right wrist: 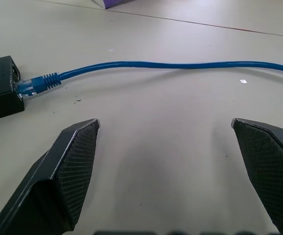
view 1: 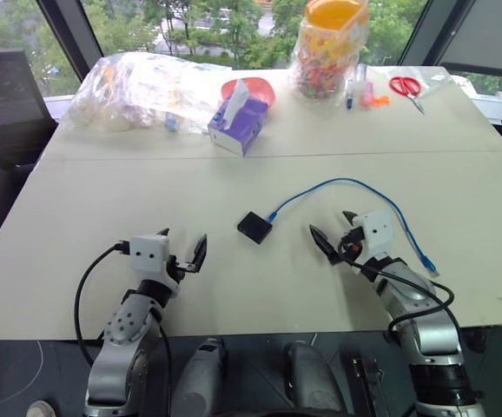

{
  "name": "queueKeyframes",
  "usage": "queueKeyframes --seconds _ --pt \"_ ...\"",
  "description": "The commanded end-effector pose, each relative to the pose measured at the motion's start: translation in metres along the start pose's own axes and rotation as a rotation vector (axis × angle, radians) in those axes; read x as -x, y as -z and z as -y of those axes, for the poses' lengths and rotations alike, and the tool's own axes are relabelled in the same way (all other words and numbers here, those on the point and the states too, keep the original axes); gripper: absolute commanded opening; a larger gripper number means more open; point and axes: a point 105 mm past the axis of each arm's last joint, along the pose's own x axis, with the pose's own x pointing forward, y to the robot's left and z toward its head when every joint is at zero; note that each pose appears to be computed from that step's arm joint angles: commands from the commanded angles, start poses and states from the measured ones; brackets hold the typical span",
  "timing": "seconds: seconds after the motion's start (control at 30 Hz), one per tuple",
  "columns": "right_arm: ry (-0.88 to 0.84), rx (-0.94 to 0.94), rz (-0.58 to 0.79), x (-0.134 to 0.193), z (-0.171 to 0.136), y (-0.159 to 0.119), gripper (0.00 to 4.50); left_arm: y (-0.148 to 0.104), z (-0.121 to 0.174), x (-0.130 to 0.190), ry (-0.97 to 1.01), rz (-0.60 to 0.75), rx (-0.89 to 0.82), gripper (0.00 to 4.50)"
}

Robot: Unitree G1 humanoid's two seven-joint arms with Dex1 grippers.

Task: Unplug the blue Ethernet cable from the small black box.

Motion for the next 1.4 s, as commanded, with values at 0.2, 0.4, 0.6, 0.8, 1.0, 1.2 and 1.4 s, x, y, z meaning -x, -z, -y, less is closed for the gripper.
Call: queueKeyframes --seconds 0.2,0.4,0.6,0.8,1.0,1.2,1.4 --pt "-0.097 0.045 0.058 0.002 -0.005 -0.024 4.50 -0.014 0.002 -0.001 0.029 0.060 0.012 4.48" --pt "-0.271 0.033 0.006 -0.001 -0.014 -0.035 4.50 -0.021 0.003 0.007 0.143 0.037 0.042 4.48" --pt "-0.442 0.135 -0.063 -0.011 -0.005 -0.063 4.50 -0.041 -0.007 0.016 0.321 -0.023 0.040 4.48" --pt "-0.592 0.361 -0.159 -0.030 0.011 -0.085 4.50 -0.057 -0.019 0.006 0.451 -0.083 -0.034 4.48" --pt "-0.835 0.674 -0.225 -0.053 -0.002 -0.109 4.50 -0.061 -0.016 -0.001 0.575 -0.140 -0.099 4.48" --pt "-1.059 0.891 -0.278 -0.074 -0.032 -0.112 4.50 -0.064 -0.022 -0.013 0.548 -0.096 -0.134 4.48" --pt "-1.169 1.081 -0.372 -0.091 -0.048 -0.098 4.50 -0.062 -0.020 -0.013 0.521 -0.064 -0.156 4.48"
